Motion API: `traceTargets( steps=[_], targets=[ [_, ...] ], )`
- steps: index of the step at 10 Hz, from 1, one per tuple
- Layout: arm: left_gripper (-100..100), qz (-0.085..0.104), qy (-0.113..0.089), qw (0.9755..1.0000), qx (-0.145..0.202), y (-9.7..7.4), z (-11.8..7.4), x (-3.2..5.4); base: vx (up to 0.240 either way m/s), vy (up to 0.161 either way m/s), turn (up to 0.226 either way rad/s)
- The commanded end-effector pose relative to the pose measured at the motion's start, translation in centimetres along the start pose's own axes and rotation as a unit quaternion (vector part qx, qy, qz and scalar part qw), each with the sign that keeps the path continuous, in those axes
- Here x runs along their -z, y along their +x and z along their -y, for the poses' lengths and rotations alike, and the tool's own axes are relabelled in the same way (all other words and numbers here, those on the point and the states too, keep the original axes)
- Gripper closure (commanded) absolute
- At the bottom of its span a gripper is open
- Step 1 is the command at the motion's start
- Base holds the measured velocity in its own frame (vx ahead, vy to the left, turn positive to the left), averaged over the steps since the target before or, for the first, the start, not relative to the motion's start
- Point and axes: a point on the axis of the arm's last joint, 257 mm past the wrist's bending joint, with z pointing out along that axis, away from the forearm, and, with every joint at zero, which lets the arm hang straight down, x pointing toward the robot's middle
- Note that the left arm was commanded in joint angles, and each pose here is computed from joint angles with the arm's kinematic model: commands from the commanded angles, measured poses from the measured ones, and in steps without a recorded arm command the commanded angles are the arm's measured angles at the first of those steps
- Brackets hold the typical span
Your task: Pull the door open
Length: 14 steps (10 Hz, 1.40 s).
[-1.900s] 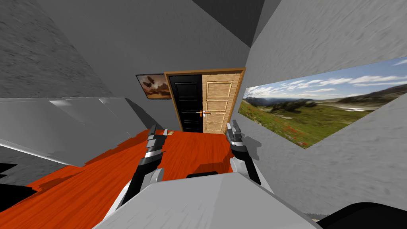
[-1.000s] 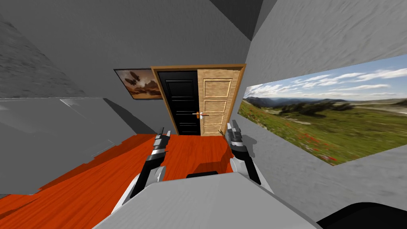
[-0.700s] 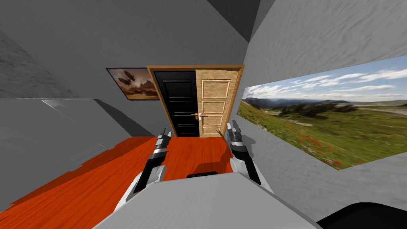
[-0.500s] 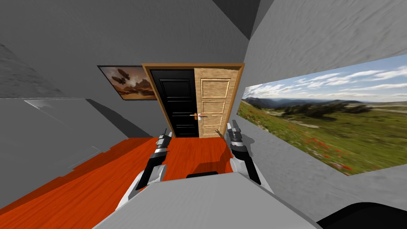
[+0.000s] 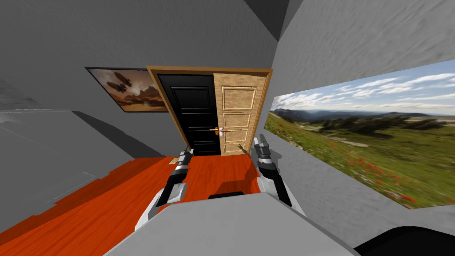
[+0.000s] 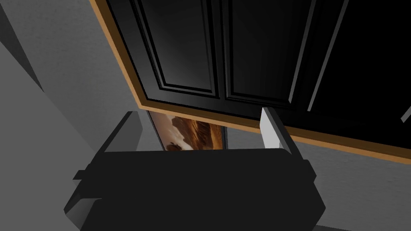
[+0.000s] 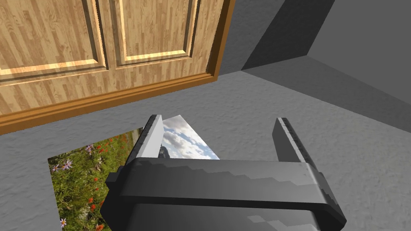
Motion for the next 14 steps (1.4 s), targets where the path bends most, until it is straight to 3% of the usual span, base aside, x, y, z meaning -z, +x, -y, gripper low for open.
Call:
traceTargets(
  steps=[1, 5, 14],
  targets=[
    [-100, 0.0, -0.016, 0.9999, 0.001, -0.5, -1.6, -0.27, 0.133, -0.016, -0.104],
    [-100, 0.0, -0.028, 0.9996, 0.002, -0.9, -2.8, -0.43, 0.087, -0.021, -0.036],
    [-100, 0.005, -0.087, 0.9962, 0.004, -3.0, -8.8, -1.03, 0.108, -0.013, -0.071]
  ],
)
